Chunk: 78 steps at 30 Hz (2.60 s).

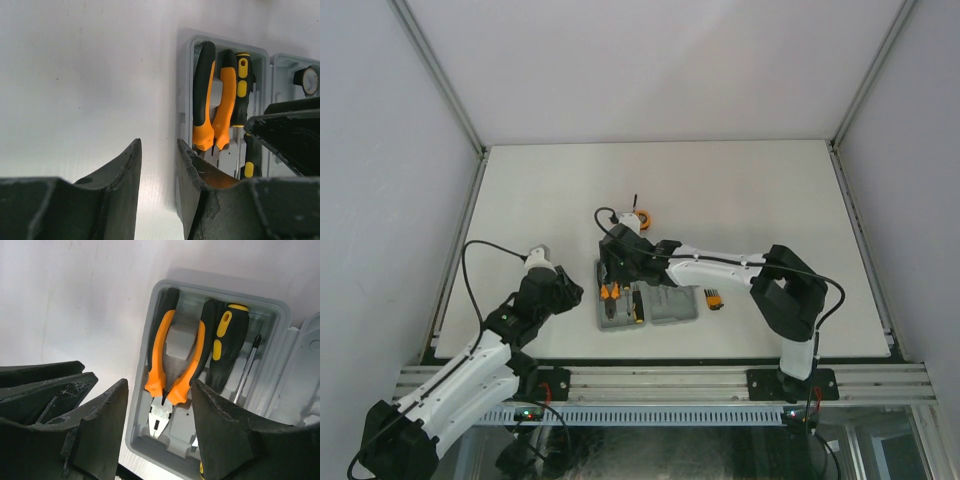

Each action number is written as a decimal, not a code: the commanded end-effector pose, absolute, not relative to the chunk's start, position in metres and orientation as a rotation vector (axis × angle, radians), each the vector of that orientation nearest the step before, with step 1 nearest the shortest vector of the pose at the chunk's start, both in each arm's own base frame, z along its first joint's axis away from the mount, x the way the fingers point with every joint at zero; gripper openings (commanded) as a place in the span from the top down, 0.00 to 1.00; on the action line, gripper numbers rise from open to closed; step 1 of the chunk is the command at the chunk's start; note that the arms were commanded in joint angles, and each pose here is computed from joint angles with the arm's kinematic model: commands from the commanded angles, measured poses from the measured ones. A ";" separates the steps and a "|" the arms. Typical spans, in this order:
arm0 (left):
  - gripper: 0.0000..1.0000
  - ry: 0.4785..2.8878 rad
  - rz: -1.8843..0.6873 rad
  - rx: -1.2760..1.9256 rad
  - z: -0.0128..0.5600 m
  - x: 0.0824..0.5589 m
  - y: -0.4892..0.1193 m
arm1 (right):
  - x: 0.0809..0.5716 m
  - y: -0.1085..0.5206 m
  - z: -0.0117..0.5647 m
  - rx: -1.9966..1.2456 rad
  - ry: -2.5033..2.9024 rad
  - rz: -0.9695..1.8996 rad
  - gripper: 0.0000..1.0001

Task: Sort the tools into containers
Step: Place the pliers in the storage box.

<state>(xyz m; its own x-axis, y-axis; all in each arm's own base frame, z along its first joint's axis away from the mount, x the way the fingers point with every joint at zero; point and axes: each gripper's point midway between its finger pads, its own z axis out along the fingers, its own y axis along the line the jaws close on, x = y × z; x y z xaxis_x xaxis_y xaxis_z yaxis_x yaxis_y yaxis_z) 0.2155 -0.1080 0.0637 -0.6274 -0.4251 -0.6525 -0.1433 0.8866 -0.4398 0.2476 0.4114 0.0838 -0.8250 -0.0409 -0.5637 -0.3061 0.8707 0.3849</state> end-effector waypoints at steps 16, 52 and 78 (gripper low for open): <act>0.64 2.230 -0.436 -0.412 0.053 0.210 -0.102 | 0.259 0.434 0.076 -0.412 2.506 0.480 0.73; 0.66 2.246 -0.440 -0.385 0.053 0.211 -0.106 | 0.270 0.437 0.038 -0.410 2.591 0.507 0.93; 0.66 2.245 -0.455 -0.386 0.052 0.212 -0.108 | 0.234 0.391 -0.043 -0.476 2.894 0.107 1.00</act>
<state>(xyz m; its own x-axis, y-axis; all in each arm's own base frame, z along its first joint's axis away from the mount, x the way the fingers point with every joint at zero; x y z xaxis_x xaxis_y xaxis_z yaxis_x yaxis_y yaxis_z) 0.2071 -0.1048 0.0482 -0.6538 -0.4049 -0.6392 -0.1469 0.8966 -0.4177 0.2637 0.4479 0.0377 -0.8841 -0.2000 -0.4223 -0.3364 0.8997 0.2782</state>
